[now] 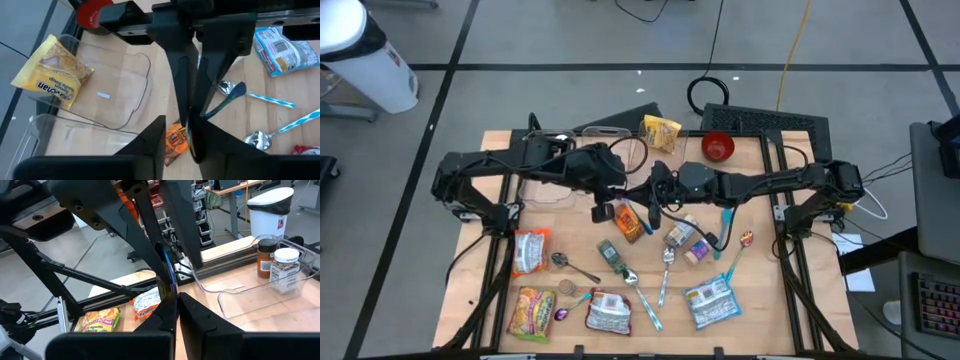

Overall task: Pick & Place Food Item
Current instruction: Put the top left purple and blue spoon into the middle transparent bin

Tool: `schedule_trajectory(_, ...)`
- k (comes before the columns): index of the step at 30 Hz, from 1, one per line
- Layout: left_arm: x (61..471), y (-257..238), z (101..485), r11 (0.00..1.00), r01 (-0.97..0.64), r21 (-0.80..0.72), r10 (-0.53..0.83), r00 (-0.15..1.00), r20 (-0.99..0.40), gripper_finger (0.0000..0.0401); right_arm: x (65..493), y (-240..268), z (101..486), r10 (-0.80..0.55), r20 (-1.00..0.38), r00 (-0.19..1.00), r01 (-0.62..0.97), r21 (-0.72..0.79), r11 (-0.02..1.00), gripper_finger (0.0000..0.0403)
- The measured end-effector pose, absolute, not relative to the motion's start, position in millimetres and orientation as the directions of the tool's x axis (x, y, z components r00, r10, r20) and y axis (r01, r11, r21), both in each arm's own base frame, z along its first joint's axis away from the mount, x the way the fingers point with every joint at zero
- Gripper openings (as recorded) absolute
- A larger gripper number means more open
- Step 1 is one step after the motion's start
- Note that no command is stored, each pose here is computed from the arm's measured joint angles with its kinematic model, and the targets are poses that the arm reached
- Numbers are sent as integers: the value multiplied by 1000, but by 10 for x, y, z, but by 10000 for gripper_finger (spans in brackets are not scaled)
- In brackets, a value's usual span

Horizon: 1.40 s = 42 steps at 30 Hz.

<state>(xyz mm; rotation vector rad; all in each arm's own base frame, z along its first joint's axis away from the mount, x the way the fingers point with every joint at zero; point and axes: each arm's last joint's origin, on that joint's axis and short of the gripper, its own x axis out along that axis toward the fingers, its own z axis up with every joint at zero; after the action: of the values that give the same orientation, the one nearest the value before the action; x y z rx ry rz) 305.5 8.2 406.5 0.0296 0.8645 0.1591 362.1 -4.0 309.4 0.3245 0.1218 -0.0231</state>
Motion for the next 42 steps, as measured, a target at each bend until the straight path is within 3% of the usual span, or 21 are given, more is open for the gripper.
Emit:
schedule_trajectory(5, 2999, 171, 4191, 985, -141, 100, 168, 646, -745, 143, 3623, -103, 3111, -12, -105, 994, 45, 315, 948, 1)
schedule_trajectory(12, 2671, 310, 4658, 969, -218, 117, 234, 651, -722, 180, 3616, -245, 3112, -31, -104, 994, 63, 314, 947, 0)
schedule_trajectory(21, 2273, 321, 4919, 948, -319, 26, 243, 668, -704, 184, 3600, -403, 3326, -94, 117, 989, 52, 324, 945, 0)
schedule_trajectory(29, 2322, 301, 4865, 934, -355, -46, 235, 706, -668, 184, 3563, -488, 3460, -183, 256, 949, 92, 329, 940, 0)
schedule_trajectory(42, 2763, 314, 4461, 958, -236, -162, 83, 771, -631, 184, 3534, -491, 3548, -203, 346, 916, 94, 306, 947, 0)
